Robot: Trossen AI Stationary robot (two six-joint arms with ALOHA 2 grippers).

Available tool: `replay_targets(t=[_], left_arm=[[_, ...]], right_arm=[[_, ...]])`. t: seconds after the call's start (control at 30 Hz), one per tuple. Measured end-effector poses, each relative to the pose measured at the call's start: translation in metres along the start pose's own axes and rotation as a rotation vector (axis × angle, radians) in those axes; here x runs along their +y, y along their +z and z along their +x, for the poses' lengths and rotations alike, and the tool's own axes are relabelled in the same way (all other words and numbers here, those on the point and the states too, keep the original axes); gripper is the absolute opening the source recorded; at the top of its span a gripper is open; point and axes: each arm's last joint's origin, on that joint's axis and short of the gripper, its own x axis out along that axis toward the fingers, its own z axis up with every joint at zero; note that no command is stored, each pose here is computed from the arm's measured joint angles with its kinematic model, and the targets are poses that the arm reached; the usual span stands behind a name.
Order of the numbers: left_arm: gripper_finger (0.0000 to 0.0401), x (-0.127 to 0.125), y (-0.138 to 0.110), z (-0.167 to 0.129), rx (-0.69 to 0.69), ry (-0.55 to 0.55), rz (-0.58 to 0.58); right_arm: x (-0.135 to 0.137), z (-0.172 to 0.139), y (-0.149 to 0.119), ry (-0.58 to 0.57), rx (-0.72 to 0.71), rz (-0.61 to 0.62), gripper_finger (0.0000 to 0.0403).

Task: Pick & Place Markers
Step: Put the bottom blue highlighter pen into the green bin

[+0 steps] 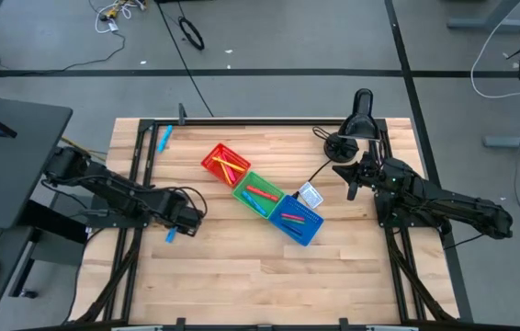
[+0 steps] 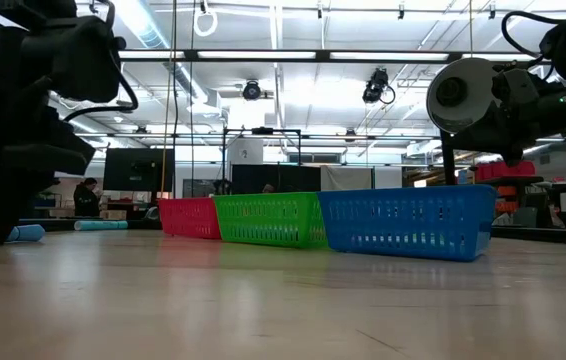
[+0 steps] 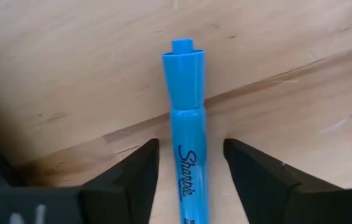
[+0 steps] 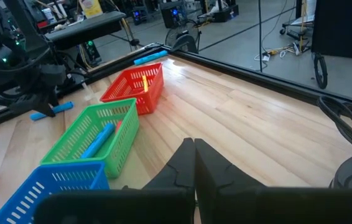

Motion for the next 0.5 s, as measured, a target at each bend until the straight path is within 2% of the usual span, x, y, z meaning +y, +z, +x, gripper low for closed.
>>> replay_targets(t=[0.3, 0.5], left_arm=[[0.0073, -0.0031, -0.0006, 0.0000, 0.012, -0.033, 0.007], [0.0064, -0.0021, -0.0004, -0.0020, -0.010, -0.043, 0.000]], right_arm=[[0.0000, 0.0000, 0.0000, 0.000, 0.000, 0.000, 0.0000], [0.0000, 0.0000, 0.0000, 0.000, 0.000, 0.000, 0.0000]])
